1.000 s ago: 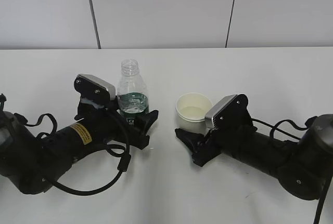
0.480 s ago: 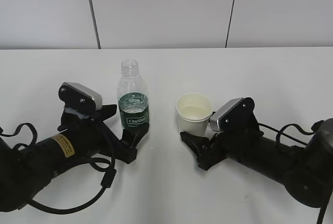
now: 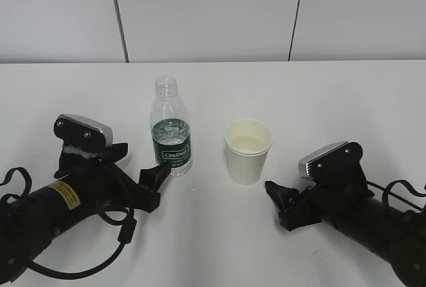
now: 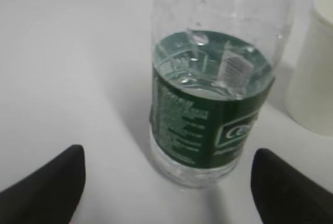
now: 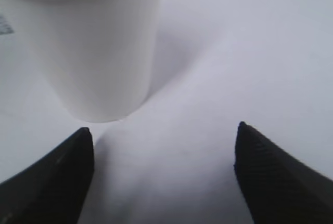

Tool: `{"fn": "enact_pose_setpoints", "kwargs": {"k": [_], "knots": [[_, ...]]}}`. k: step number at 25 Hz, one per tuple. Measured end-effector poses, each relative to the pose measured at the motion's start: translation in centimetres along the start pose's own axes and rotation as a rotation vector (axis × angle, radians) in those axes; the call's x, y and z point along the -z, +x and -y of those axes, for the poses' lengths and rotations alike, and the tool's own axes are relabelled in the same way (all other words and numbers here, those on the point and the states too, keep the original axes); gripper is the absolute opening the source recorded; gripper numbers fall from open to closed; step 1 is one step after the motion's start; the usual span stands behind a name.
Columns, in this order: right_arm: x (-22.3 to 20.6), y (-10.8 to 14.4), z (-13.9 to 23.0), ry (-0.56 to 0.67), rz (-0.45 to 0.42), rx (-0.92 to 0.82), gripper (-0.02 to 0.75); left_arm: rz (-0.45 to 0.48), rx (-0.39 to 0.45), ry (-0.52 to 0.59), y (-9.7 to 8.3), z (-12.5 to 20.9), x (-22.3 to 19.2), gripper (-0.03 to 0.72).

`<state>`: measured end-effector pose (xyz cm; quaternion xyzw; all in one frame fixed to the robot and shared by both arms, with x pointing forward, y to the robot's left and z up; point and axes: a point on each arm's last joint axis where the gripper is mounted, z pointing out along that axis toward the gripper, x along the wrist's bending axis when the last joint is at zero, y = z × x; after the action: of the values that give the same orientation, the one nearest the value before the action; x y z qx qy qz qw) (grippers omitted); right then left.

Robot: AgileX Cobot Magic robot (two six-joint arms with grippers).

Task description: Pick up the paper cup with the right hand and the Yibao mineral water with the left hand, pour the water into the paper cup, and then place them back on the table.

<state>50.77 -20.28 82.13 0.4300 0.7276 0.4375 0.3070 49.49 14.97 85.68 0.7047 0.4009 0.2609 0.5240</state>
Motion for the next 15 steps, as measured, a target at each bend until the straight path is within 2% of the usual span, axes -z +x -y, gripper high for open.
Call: {"fn": "enact_pose_setpoints", "kwargs": {"k": [5,15], "knots": [[0.4,-1.2,0.1,0.014,0.141,-0.063,0.645,-0.112,0.032,-0.005,1.5,-0.1,0.2,0.589],[0.8,-4.2,0.4,0.021,0.417,-0.185,0.626,-0.368,0.116,-0.02,8.5,0.0,1.8,0.586]]}}
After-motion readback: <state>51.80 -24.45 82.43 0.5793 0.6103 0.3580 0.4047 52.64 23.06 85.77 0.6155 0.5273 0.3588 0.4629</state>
